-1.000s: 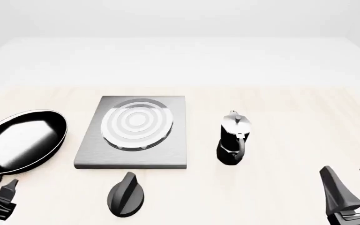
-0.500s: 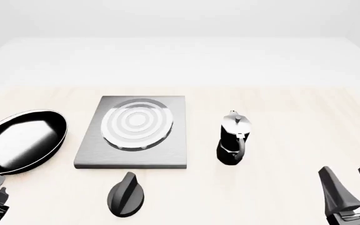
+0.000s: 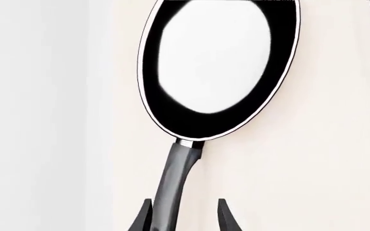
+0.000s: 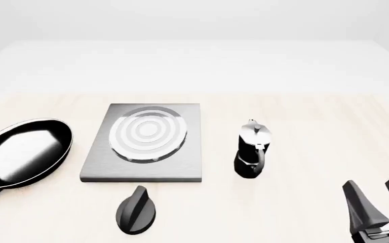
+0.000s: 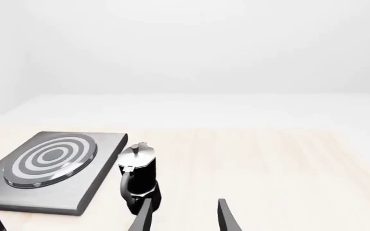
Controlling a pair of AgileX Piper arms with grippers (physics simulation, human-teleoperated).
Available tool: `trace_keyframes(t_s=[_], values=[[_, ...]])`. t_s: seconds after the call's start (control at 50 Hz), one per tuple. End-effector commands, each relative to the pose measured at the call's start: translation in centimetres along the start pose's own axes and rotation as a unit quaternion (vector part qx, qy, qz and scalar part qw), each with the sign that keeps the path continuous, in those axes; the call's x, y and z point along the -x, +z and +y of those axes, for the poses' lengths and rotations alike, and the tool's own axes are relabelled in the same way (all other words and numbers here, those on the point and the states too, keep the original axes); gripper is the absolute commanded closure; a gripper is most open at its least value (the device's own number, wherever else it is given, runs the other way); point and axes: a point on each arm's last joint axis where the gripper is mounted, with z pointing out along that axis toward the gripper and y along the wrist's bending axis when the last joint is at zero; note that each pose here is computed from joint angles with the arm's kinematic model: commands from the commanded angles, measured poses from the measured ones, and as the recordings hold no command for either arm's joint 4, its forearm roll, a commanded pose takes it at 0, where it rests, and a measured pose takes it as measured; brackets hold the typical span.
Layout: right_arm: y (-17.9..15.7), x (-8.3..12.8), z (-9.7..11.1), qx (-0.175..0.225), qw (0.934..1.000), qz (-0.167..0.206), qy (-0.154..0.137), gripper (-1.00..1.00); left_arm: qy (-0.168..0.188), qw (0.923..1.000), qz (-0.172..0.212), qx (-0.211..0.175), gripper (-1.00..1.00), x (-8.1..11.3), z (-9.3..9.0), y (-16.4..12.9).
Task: Turn on the stove and put the frying pan on it.
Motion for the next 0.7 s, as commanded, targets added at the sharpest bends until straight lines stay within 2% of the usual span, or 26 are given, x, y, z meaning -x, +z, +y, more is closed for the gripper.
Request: trace_keyframes(t_s=[0.02,0.34,0.7], values=[[0.0,0.0,0.0,0.002,1.0,-0.001,0.001,-1.0,0.0,0.9997,0.021,0.014,-1.0,-0.7,1.0,0.2],[0.1,0.0,0.0,0.0,1.0,0.0,0.001,-1.0,0.002,0.9992,0.036,0.018,-1.0,-1.2,1.6,0.8],[0.3,0.0,0.0,0.001,1.0,0.001,-0.001,-1.0,0.011,0.9993,0.036,0.007,-1.0,-1.7,0.6,3.4]])
